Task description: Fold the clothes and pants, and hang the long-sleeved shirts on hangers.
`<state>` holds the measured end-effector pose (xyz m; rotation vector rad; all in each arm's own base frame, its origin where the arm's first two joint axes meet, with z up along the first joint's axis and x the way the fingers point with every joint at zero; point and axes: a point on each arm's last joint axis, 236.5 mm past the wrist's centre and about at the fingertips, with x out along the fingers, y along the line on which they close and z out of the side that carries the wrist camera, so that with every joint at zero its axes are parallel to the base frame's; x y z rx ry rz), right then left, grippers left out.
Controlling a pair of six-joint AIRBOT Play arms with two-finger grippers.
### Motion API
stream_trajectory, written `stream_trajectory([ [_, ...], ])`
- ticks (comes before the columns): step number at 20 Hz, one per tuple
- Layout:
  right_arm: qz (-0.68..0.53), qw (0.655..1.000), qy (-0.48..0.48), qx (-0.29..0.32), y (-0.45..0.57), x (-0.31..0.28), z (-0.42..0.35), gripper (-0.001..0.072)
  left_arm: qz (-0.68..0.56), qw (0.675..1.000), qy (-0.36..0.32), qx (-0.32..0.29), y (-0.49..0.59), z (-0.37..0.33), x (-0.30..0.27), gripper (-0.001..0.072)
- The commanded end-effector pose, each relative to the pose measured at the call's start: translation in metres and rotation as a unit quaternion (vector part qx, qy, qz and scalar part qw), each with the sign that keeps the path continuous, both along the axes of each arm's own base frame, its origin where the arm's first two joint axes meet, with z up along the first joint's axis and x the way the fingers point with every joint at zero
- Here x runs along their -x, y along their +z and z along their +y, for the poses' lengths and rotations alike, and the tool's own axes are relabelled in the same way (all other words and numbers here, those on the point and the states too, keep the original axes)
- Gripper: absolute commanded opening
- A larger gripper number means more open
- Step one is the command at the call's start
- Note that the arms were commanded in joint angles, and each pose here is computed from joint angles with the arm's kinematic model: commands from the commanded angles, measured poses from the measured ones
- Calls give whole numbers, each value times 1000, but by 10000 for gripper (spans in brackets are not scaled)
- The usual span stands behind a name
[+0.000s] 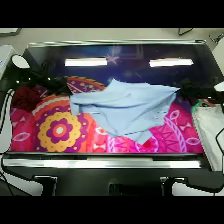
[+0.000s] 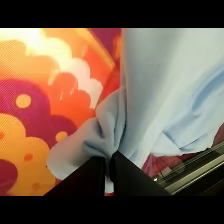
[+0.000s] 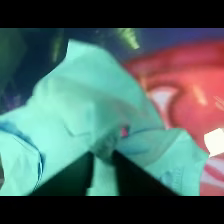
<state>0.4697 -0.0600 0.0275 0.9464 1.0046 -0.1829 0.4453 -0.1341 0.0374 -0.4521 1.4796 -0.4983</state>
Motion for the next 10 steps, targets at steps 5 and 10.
stream_trajectory([
  [5,240,934,261,-32,-65,152,71,696,72,997,-27,-2,-40,-9,37,33],
  [10,291,896,330,-60,-127,232,157,710,66,997,-27,-2,-35,-9,37,33],
])
